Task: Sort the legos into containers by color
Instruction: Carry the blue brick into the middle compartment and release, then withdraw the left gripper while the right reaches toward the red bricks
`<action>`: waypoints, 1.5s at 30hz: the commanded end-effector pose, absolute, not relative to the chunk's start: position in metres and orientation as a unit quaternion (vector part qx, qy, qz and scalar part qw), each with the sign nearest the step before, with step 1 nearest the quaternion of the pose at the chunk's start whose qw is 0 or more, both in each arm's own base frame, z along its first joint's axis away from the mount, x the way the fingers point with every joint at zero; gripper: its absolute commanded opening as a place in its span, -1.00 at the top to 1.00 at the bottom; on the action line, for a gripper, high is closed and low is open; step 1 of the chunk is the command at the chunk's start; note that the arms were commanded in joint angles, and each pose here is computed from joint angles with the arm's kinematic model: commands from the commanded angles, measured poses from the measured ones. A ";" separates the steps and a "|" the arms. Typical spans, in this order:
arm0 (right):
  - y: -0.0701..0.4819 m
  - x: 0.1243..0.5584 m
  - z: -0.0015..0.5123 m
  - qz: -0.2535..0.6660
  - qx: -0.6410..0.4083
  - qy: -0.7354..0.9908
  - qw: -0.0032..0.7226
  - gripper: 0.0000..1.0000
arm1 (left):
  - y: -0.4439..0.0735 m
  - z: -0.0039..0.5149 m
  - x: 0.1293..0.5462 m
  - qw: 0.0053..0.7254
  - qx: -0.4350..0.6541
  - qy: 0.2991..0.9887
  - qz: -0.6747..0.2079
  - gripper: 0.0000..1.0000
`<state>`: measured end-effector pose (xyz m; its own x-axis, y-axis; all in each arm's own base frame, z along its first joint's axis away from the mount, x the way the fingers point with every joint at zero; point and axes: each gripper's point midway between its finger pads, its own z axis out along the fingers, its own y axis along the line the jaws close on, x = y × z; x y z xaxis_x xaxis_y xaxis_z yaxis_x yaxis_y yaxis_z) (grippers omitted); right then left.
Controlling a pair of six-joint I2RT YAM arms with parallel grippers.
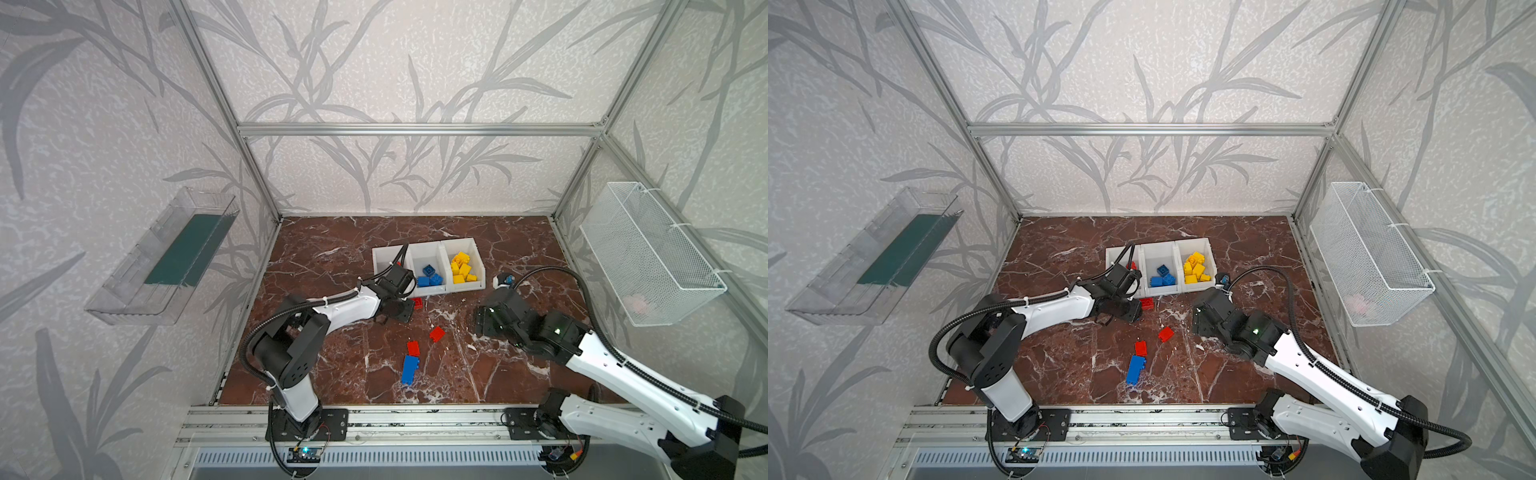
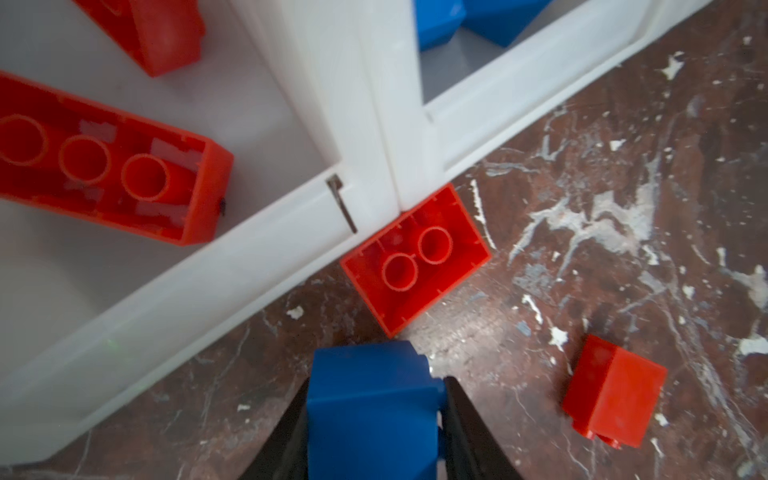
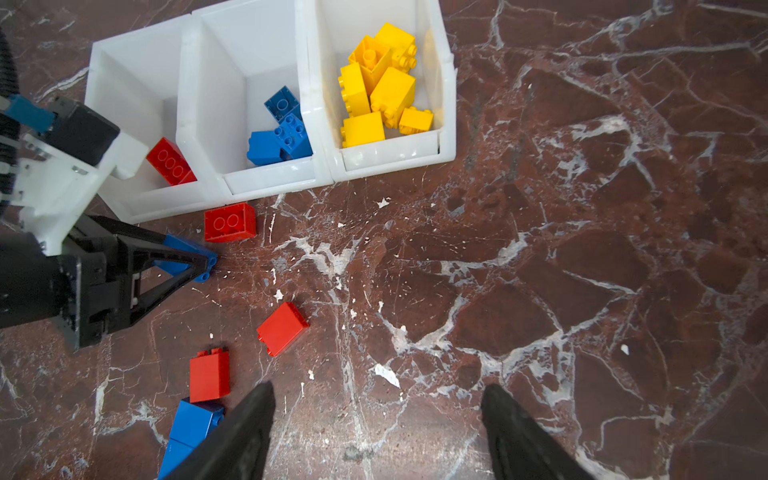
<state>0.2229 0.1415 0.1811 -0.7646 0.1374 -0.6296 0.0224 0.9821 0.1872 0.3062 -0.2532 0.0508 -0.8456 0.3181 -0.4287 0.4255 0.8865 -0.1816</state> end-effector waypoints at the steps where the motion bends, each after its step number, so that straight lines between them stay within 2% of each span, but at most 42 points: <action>1: 0.126 0.219 0.180 0.059 0.052 0.936 0.342 -0.57 | -0.273 0.099 0.320 0.243 0.195 0.934 -0.175 0.29; 8: 0.127 0.217 0.181 0.064 0.046 0.937 0.340 -0.56 | -0.306 0.135 0.361 0.285 0.194 0.917 -0.201 0.29; 15: 0.132 0.214 0.184 0.075 0.033 0.939 0.333 -0.55 | -0.330 0.141 0.415 0.326 0.197 0.906 -0.184 0.29; 20: 0.131 0.210 0.179 0.079 0.031 0.942 0.325 -0.54 | -0.341 0.134 0.448 0.328 0.188 0.910 -0.170 0.28; 22: 0.131 0.208 0.177 0.079 0.031 0.943 0.322 -0.54 | -0.343 0.131 0.457 0.330 0.181 0.911 -0.169 0.26; 24: 0.130 0.207 0.175 0.078 0.032 0.944 0.319 -0.54 | -0.341 0.129 0.465 0.334 0.172 0.912 -0.166 0.13; 27: 0.130 0.206 0.173 0.078 0.032 0.945 0.317 -0.58 | -0.341 0.131 0.470 0.338 0.167 0.911 -0.166 -0.23; 29: 0.129 0.206 0.173 0.075 0.031 0.945 0.318 -0.60 | -0.342 0.136 0.470 0.343 0.164 0.909 -0.169 -0.33; 38: 0.127 0.205 0.167 0.059 0.024 0.949 0.308 -0.62 | -0.333 0.162 0.459 0.358 0.154 0.899 -0.199 -0.35; 45: 0.129 0.200 0.139 0.035 0.011 0.964 0.264 -0.62 | -0.274 0.172 0.437 0.384 0.123 0.896 -0.189 -0.36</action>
